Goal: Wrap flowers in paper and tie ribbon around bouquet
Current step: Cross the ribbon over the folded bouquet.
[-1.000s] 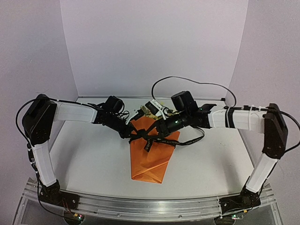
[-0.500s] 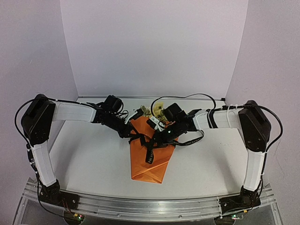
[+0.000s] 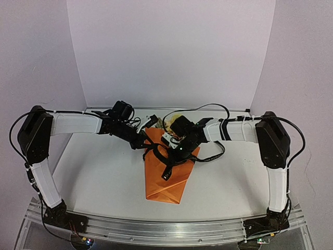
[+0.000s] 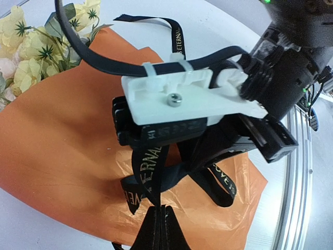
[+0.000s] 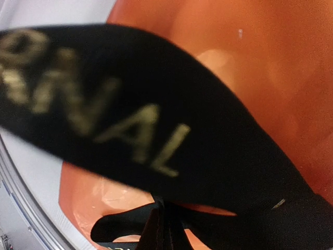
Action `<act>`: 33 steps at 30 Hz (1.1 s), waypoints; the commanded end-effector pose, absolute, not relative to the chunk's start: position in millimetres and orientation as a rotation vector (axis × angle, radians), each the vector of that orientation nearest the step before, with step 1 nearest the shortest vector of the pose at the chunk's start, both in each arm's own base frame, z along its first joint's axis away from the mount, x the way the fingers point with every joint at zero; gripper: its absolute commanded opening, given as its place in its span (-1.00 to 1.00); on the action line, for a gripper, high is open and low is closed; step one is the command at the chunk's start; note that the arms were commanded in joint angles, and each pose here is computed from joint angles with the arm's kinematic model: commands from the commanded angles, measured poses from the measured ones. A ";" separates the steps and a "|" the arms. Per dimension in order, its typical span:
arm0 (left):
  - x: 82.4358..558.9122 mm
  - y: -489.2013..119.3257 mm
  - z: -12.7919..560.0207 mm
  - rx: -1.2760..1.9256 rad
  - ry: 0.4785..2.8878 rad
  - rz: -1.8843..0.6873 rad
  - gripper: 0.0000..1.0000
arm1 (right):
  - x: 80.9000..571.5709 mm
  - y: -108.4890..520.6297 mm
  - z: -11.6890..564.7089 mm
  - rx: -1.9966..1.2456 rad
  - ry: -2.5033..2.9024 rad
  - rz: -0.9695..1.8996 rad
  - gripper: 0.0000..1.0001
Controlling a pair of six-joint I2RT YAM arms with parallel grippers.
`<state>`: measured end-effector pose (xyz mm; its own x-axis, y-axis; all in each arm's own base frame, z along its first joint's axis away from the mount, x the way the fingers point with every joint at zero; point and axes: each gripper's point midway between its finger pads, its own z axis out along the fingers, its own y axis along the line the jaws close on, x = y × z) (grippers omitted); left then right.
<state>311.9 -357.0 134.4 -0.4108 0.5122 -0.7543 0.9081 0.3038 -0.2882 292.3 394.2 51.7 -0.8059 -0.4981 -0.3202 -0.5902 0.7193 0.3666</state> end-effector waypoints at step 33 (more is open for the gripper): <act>321.8 -362.7 151.4 1.050 2.062 -1.063 -0.19 | 334.2 402.3 87.5 -0.748 2.513 0.481 -0.17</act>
<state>320.6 -353.6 132.3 -0.5330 0.4018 -0.7446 0.8292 0.4232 -0.3652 331.5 393.2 40.5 -0.7905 -0.4454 -0.4203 -0.5500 0.8182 0.1674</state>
